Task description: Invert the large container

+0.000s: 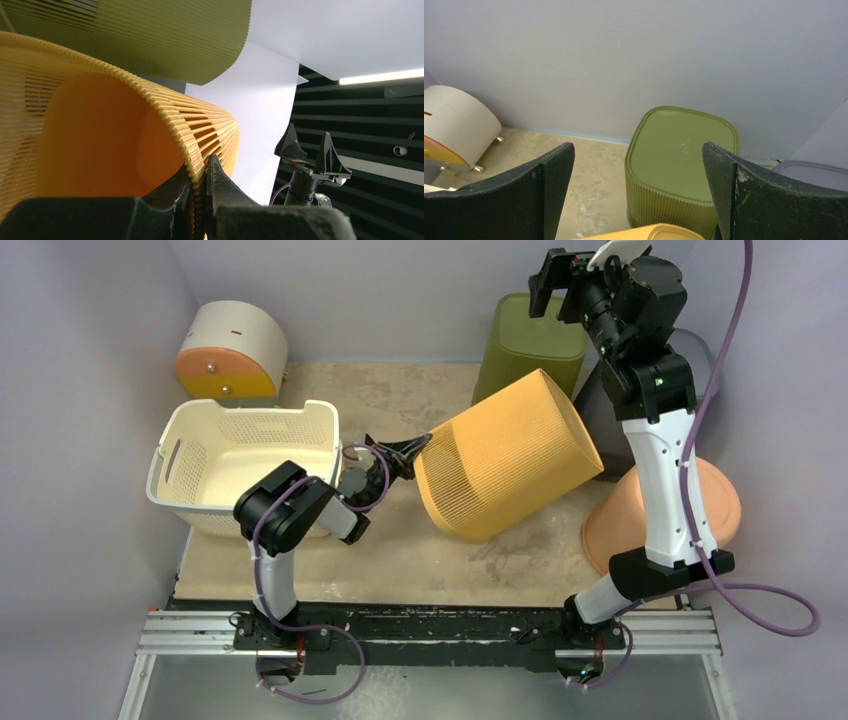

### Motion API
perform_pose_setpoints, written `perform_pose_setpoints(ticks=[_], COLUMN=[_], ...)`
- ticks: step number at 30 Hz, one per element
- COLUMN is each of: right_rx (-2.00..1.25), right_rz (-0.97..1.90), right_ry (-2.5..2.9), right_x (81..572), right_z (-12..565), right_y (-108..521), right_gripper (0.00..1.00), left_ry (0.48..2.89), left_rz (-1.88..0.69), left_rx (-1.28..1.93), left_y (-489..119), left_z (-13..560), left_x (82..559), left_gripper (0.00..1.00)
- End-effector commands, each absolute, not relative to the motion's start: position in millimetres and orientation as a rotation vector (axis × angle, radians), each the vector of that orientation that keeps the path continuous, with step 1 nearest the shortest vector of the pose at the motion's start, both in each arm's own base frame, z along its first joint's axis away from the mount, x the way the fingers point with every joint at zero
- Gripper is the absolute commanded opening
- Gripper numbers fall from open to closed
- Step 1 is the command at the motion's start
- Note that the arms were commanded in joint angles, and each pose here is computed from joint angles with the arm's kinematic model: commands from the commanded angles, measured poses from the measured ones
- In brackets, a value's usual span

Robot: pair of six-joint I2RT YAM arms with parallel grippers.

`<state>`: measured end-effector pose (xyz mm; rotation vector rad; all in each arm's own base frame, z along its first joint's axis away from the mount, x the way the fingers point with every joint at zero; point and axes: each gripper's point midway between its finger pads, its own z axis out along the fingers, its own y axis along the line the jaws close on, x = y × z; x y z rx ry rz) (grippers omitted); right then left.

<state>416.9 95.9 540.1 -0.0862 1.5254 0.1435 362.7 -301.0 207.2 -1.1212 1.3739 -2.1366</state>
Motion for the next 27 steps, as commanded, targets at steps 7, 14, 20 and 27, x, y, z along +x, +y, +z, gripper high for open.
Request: perform_pose_setpoints(ticks=[7,14,20,27], right_rx=[-0.123,-0.135,-0.143,-0.146], right_rz=[0.156,0.166,0.186,0.193], right_ry=[1.484,1.517,1.542,1.557], right_x=[420.7,423.4,426.0,426.5], right_z=[545.1,530.5,520.0,512.9], right_y=[102.5,105.8,110.5,112.0], right_gripper=[1.0,1.0,1.0,1.0], left_ry=[1.567,1.625,1.678,1.899], left_rz=[-2.081,-2.063,-2.047,-1.858], left_rx=[-0.962,-0.96,-0.952,-0.899], left_y=[-301.0,-302.5,-307.3,-317.6], left_z=[145.7,127.2,117.4,87.2], left_x=[340.7,343.1,343.9,344.6], left_gripper=[0.26,0.36,0.36,0.37])
